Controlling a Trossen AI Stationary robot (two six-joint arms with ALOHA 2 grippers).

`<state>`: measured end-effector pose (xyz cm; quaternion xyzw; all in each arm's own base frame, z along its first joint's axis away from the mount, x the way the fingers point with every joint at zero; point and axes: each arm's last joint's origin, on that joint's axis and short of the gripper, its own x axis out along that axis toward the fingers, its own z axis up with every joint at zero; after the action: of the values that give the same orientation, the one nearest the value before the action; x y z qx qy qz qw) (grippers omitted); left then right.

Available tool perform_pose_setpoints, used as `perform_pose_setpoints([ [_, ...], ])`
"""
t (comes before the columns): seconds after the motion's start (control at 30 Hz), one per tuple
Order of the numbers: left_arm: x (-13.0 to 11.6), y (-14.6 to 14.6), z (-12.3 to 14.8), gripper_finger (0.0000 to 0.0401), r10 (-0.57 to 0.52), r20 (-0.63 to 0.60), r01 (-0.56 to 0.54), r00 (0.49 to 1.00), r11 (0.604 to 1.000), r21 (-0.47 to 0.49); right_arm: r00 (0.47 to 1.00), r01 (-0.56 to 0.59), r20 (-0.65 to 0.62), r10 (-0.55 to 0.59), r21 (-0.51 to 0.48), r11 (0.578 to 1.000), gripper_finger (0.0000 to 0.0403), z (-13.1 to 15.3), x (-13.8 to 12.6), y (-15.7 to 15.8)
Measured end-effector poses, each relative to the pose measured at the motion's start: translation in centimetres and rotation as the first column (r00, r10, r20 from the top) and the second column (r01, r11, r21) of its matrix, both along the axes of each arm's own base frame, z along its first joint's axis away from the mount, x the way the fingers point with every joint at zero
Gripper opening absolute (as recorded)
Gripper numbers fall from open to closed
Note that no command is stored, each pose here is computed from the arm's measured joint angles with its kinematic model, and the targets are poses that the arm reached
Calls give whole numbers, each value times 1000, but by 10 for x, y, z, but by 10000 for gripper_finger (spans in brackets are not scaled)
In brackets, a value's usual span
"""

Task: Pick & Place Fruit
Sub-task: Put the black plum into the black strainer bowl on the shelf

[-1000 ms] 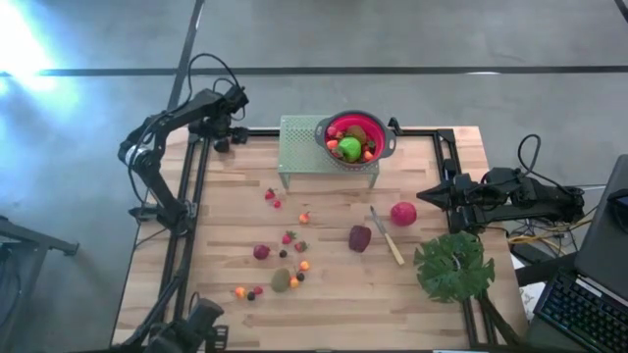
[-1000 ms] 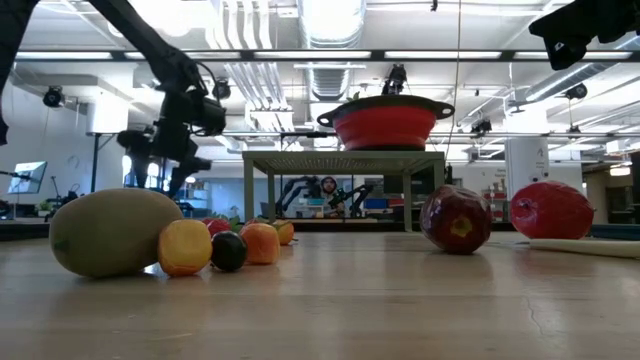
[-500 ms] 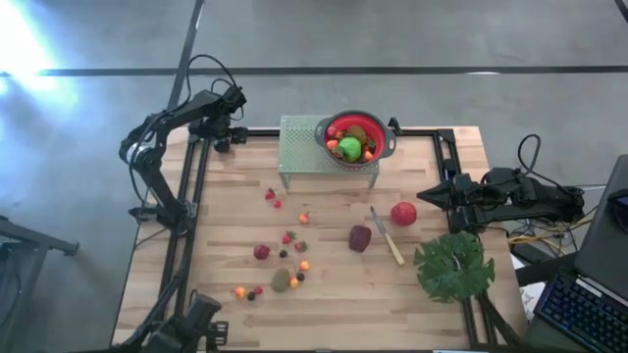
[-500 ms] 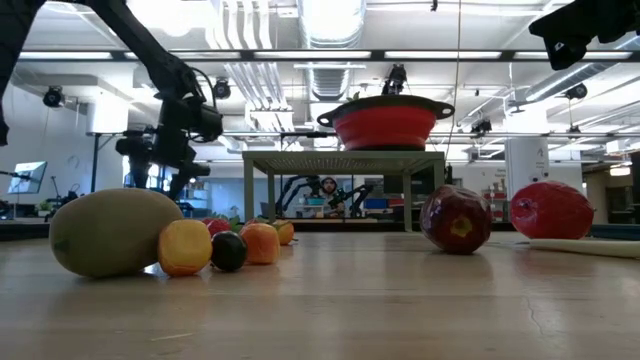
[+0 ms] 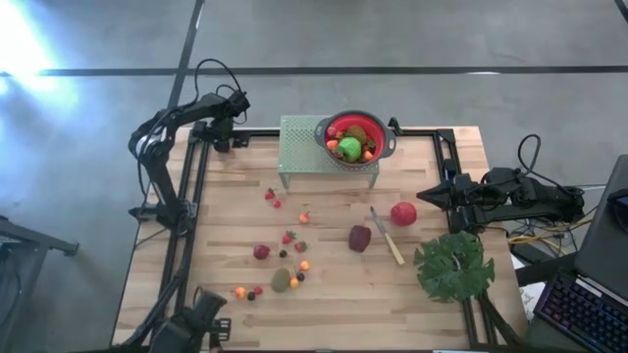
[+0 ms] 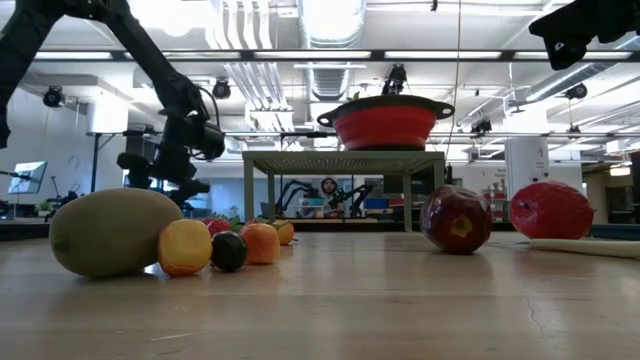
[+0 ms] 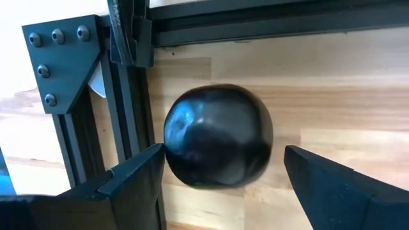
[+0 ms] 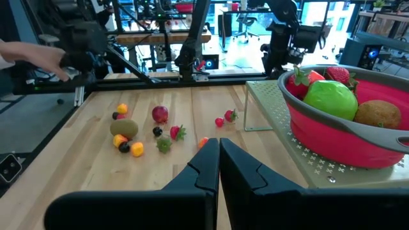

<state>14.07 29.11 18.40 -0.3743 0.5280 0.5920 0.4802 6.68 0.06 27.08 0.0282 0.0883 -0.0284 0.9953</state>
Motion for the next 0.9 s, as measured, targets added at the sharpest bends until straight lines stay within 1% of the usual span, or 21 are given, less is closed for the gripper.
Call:
perform_pose_setpoints([
  [0.27, 0, 5, -7, 326, 11, 1, -12, 1000, 1000, 16, 1000, 0, 0, 0, 0, 1000, 8, 0, 0, 0],
  [0.6, 1, 8, -10, 316, 14, -13, -14, 1000, 1000, 26, 1000, 0, 0, 0, 0, 1000, 8, 0, 0, 0],
  [0.9, 1, 7, -15, 316, 14, -9, -13, 1000, 999, 43, 1000, 0, 0, 0, 0, 1000, 8, 0, 0, 0],
])
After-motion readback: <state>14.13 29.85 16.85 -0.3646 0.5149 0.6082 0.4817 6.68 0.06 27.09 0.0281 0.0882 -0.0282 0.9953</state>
